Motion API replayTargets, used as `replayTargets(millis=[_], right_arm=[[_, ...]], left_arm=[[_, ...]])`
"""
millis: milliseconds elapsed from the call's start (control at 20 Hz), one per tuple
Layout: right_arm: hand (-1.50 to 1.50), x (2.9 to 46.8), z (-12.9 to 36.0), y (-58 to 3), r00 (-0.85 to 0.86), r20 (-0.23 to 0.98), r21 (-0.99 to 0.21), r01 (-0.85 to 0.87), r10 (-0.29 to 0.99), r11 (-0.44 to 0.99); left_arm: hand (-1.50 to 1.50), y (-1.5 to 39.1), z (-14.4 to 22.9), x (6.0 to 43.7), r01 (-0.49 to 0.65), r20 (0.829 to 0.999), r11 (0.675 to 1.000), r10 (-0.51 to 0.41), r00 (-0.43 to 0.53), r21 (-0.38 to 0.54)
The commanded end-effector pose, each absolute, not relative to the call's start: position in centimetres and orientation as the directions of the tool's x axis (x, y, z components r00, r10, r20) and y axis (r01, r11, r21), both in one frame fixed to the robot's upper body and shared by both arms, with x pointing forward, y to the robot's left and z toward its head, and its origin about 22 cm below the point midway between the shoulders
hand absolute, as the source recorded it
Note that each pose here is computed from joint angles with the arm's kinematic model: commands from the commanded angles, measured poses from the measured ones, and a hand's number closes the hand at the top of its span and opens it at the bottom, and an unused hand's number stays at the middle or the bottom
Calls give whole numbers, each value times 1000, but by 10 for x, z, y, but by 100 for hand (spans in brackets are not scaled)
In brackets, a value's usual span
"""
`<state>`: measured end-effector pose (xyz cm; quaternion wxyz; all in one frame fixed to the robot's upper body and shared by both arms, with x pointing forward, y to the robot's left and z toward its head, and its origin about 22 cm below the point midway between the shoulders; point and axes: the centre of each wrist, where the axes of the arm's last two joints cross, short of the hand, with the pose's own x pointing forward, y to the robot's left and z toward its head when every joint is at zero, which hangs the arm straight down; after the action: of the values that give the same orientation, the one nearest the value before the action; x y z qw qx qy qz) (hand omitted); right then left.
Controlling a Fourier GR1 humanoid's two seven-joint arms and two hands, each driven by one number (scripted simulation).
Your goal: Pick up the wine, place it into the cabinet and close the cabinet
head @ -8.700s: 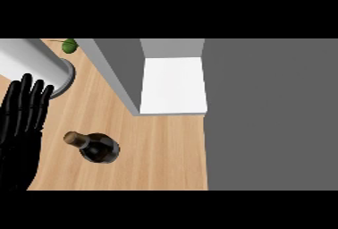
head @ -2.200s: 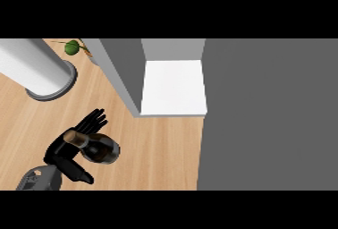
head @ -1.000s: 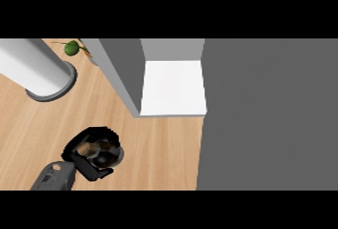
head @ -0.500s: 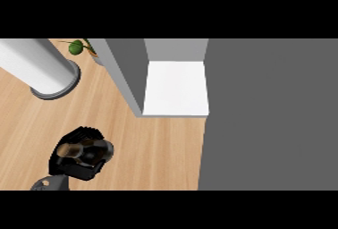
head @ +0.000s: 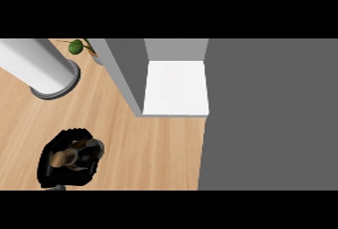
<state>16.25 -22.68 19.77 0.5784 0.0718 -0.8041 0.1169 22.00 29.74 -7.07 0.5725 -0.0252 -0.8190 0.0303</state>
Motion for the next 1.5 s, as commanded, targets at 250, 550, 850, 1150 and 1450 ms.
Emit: replayTargets(millis=[250, 550, 850, 1150, 1450], right_arm=[[-150, 137, 207, -228, -350, 936, -70, -295, -40, 953], [-150, 132, 214, -226, -348, 936, -65, -302, -46, 951], [-150, 138, 207, -235, -349, 936, -64, -300, -47, 952], [-150, 139, 217, -229, -356, 933, -65, -298, -47, 952], [-150, 152, 204, -232, -351, 935, -62, -307, -53, 950]], left_arm=[[150, 243, 11, 214, 101, 917, 983, 181, -357, -155], [150, 216, 37, 215, 140, 924, 983, 158, -349, -116], [150, 175, 82, 223, 219, 931, 966, 204, -304, -141], [150, 138, 101, 239, 228, 924, 955, 251, -290, -188], [150, 95, 119, 252, 230, 921, 957, 244, -302, -178]])
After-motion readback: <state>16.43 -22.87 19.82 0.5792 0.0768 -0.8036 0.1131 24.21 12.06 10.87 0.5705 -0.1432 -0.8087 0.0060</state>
